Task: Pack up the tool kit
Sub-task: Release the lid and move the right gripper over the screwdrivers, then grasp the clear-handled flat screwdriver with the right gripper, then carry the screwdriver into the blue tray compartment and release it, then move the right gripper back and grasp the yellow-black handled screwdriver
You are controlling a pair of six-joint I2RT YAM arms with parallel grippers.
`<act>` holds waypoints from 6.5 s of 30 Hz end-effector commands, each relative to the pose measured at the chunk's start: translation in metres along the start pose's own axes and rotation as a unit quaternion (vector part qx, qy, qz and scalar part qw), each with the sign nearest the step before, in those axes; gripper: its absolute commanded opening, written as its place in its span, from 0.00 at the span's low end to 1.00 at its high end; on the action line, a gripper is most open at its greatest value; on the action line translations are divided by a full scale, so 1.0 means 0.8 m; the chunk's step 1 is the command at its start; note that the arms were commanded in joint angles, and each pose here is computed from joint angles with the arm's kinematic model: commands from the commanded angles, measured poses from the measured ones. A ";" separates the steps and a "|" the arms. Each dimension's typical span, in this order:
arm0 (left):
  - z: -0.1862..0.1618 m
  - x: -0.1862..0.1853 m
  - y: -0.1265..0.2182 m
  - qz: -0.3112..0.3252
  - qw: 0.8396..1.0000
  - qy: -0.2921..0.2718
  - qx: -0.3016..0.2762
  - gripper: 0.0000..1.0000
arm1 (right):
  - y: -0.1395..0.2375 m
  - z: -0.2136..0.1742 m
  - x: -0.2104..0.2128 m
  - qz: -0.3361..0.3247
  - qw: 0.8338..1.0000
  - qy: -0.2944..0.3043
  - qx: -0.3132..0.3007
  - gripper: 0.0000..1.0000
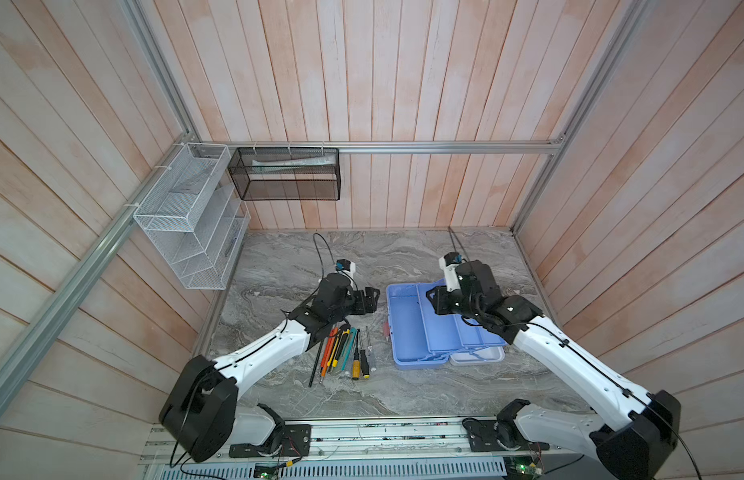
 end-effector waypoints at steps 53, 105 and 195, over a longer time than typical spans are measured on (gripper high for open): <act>-0.040 0.170 0.117 0.240 0.958 0.024 -0.154 1.00 | -0.211 -0.173 0.150 -0.082 0.939 0.090 0.323 0.26; -0.038 0.176 0.109 0.254 0.957 0.030 -0.138 1.00 | 0.002 -0.017 -0.076 -0.217 0.962 0.043 0.161 0.00; -0.041 0.178 0.126 0.247 0.954 0.042 -0.167 1.00 | -0.212 -0.185 0.168 -0.057 0.926 0.153 0.342 0.28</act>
Point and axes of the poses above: each gripper's point midway between its finger pads, its own y axis back along the fingers, its own x axis along the line the jaws close on, z = x × y, the point moved 7 cm from there along y, back along the fingers, and after that the axes turned 7 degrees about y, right-handed, at the moved point
